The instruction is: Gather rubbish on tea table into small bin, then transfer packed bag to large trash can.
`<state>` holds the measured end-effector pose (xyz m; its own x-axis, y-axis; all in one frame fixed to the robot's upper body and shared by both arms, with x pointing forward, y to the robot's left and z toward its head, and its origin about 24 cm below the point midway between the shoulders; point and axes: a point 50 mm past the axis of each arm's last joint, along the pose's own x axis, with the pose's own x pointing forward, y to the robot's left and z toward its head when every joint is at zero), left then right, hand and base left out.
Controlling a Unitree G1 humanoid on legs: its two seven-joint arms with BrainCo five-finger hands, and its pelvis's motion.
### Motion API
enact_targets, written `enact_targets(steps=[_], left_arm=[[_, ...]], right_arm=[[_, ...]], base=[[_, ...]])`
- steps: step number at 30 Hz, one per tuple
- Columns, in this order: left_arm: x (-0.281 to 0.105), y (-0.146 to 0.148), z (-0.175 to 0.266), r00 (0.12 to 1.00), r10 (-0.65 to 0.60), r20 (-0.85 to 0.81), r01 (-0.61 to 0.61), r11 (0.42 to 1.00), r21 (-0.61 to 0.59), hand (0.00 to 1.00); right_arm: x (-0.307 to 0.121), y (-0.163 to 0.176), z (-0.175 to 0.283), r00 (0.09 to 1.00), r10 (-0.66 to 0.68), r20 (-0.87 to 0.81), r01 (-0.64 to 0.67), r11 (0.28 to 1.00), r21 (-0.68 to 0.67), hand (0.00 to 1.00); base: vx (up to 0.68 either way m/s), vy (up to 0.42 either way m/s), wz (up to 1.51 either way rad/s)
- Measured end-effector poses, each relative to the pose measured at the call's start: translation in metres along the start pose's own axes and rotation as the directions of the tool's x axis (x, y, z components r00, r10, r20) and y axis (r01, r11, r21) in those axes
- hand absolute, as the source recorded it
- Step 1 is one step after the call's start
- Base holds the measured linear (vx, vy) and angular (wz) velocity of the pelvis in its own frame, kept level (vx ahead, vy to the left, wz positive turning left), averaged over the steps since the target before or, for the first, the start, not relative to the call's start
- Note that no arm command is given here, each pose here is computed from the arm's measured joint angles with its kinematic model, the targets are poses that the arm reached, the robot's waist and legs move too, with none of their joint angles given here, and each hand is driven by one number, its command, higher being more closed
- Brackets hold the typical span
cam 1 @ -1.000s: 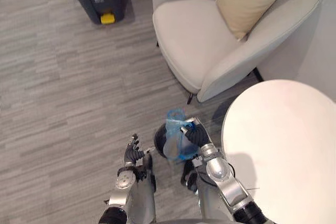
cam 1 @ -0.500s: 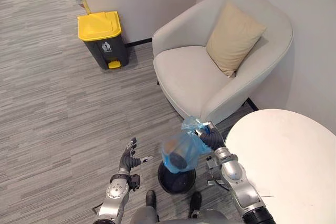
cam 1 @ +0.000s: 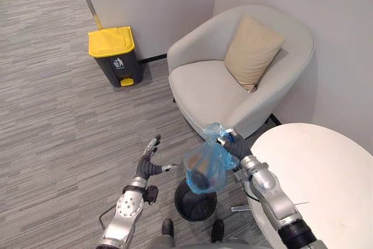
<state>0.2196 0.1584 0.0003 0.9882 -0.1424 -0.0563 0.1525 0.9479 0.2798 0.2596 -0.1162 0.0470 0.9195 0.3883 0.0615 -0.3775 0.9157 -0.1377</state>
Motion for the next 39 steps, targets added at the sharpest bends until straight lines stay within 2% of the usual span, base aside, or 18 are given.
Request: enact_targets(steps=[6,13,19,24,27,39], left_arm=[[0.018,-0.009,0.020,0.991,-0.099,0.092,0.088,0.990,0.115,0.00],[0.020,-0.026,0.025,0.978,-0.177,0.113,0.156,0.973,0.167,0.00],[0.020,-0.031,0.021,0.978,-0.186,0.089,0.163,0.962,0.220,0.00],[0.020,-0.036,0.014,0.987,-0.153,0.056,0.138,0.967,0.212,0.00],[0.024,-0.041,0.016,0.987,-0.147,0.059,0.132,0.969,0.207,0.00],[0.024,-0.047,0.003,0.992,-0.126,-0.007,0.123,0.953,0.276,0.00]], right_arm=[[0.011,0.003,0.011,0.998,0.045,0.043,-0.045,0.999,0.018,1.00],[0.019,0.011,0.020,0.995,0.061,0.084,-0.070,0.993,0.097,1.00],[0.030,0.024,0.033,0.986,0.083,0.145,-0.112,0.972,0.208,1.00],[0.033,0.048,0.060,0.949,0.174,0.261,-0.243,0.935,0.258,1.00],[0.034,0.056,0.063,0.942,0.186,0.280,-0.268,0.919,0.289,1.00],[0.037,0.084,0.076,0.900,0.303,0.315,-0.389,0.882,0.264,1.00]], base=[[0.02,0.006,0.00],[-0.01,0.034,-0.03],[0.00,0.010,-0.01],[0.00,0.021,0.00],[0.00,0.023,0.01],[-0.01,0.021,-0.01]])
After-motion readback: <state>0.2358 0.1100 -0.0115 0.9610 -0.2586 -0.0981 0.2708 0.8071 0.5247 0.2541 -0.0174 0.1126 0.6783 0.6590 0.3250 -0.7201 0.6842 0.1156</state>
